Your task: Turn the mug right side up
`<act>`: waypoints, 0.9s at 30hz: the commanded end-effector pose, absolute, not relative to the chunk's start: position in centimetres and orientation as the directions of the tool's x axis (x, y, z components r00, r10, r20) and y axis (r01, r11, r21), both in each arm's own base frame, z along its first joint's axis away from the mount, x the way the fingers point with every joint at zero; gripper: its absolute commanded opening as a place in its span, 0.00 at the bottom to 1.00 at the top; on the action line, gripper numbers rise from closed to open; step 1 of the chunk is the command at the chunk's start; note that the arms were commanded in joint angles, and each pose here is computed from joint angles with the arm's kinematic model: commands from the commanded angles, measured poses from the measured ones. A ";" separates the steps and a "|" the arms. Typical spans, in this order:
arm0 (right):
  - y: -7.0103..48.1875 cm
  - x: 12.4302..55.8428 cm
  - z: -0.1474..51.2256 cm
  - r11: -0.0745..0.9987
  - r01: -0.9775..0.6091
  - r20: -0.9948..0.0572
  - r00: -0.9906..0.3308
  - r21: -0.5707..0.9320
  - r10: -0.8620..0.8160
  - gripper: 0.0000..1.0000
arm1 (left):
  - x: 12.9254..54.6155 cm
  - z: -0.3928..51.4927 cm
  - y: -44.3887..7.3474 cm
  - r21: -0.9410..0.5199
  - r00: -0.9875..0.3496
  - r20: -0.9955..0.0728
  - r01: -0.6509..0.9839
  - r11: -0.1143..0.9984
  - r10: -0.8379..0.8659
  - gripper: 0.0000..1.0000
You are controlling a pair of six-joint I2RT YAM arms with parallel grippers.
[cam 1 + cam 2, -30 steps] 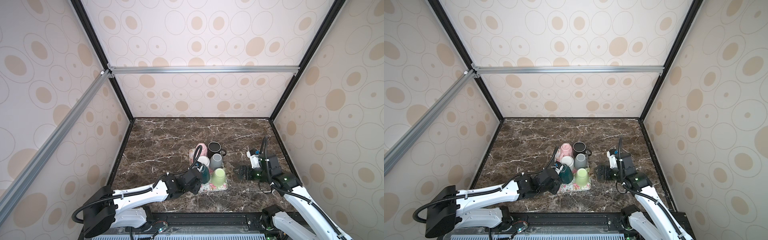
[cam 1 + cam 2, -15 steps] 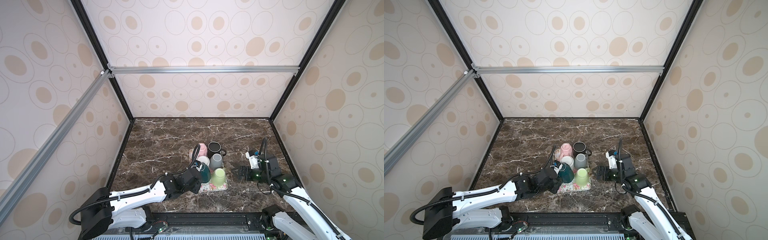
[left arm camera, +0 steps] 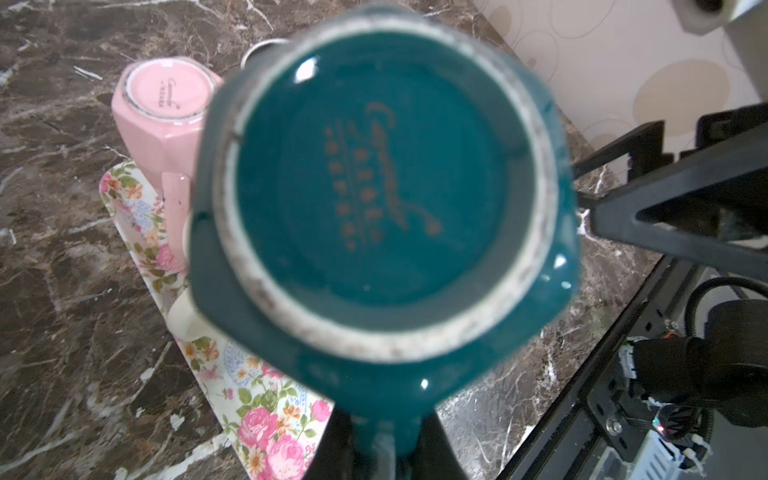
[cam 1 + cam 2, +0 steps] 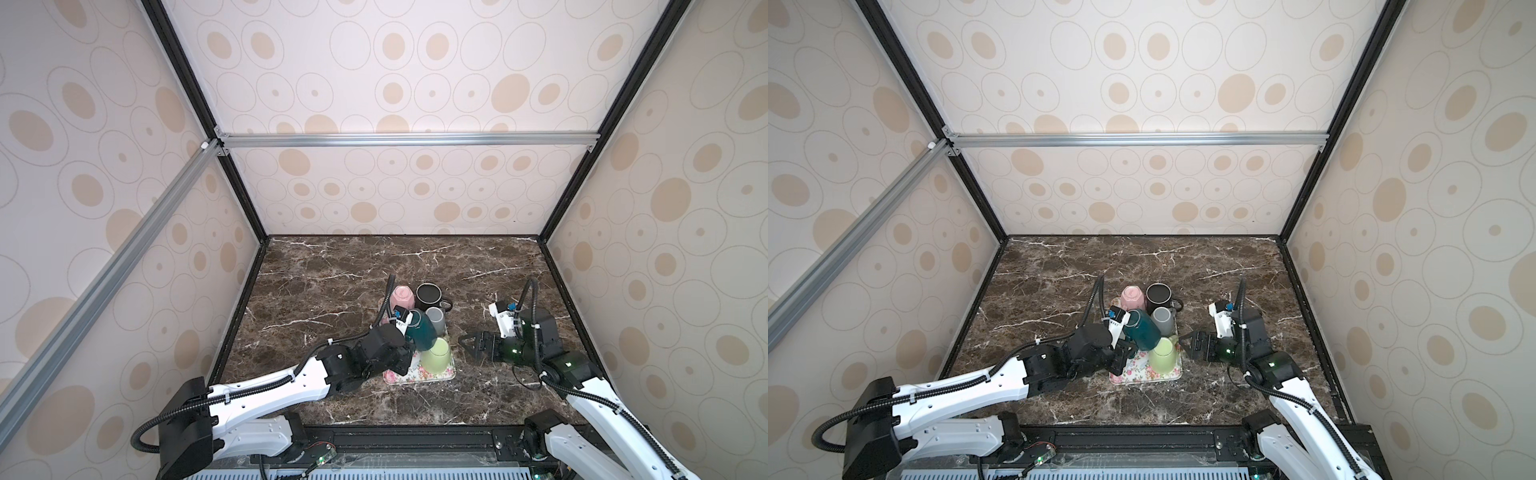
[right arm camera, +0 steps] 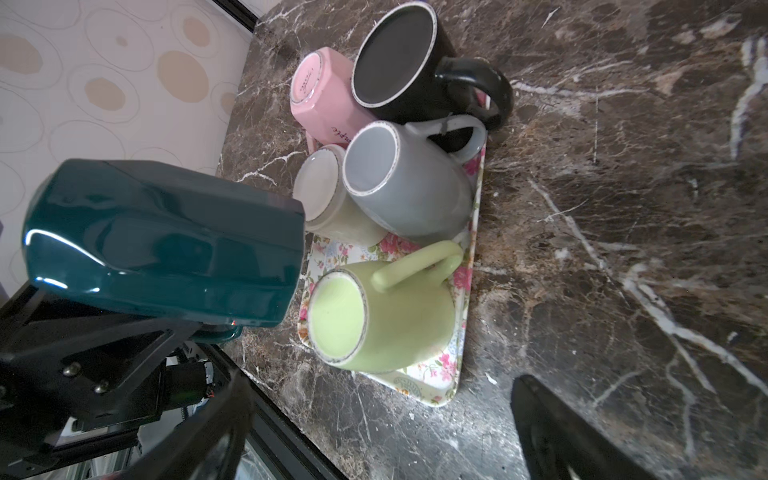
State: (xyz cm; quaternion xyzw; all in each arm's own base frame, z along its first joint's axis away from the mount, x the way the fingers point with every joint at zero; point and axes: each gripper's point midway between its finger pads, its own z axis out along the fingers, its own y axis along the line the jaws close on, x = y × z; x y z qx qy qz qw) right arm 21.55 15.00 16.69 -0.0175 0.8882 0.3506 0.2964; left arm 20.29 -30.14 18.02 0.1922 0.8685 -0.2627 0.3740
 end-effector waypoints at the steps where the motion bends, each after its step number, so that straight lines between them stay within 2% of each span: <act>1: 15.8 21.5 17.4 0.713 -0.265 -0.545 -0.816 0.649 0.192 1.00 | 21.8 24.9 -31.9 -0.398 -0.562 -0.827 0.549 0.735 -0.028 0.00; 13: 17.1 22.4 19.9 0.608 -0.323 -0.572 -0.775 0.725 0.270 1.00 | 24.0 31.5 -34.2 -0.506 -0.499 -0.844 0.615 0.604 -0.199 0.00; 17: 17.9 22.8 21.7 0.535 -0.364 -0.580 -0.751 0.762 0.316 1.00 | 24.7 32.7 -35.4 -0.538 -0.508 -0.832 0.640 0.548 -0.223 0.00; 24: 18.4 23.7 23.4 0.484 -0.410 -0.600 -0.721 0.773 0.348 0.87 | 25.6 34.7 -37.0 -0.582 -0.517 -0.812 0.680 0.445 -0.272 0.00; 27: 18.7 24.1 24.2 0.467 -0.426 -0.605 -0.714 0.775 0.352 0.85 | 25.8 35.0 -37.7 -0.598 -0.530 -0.802 0.697 0.397 -0.277 0.00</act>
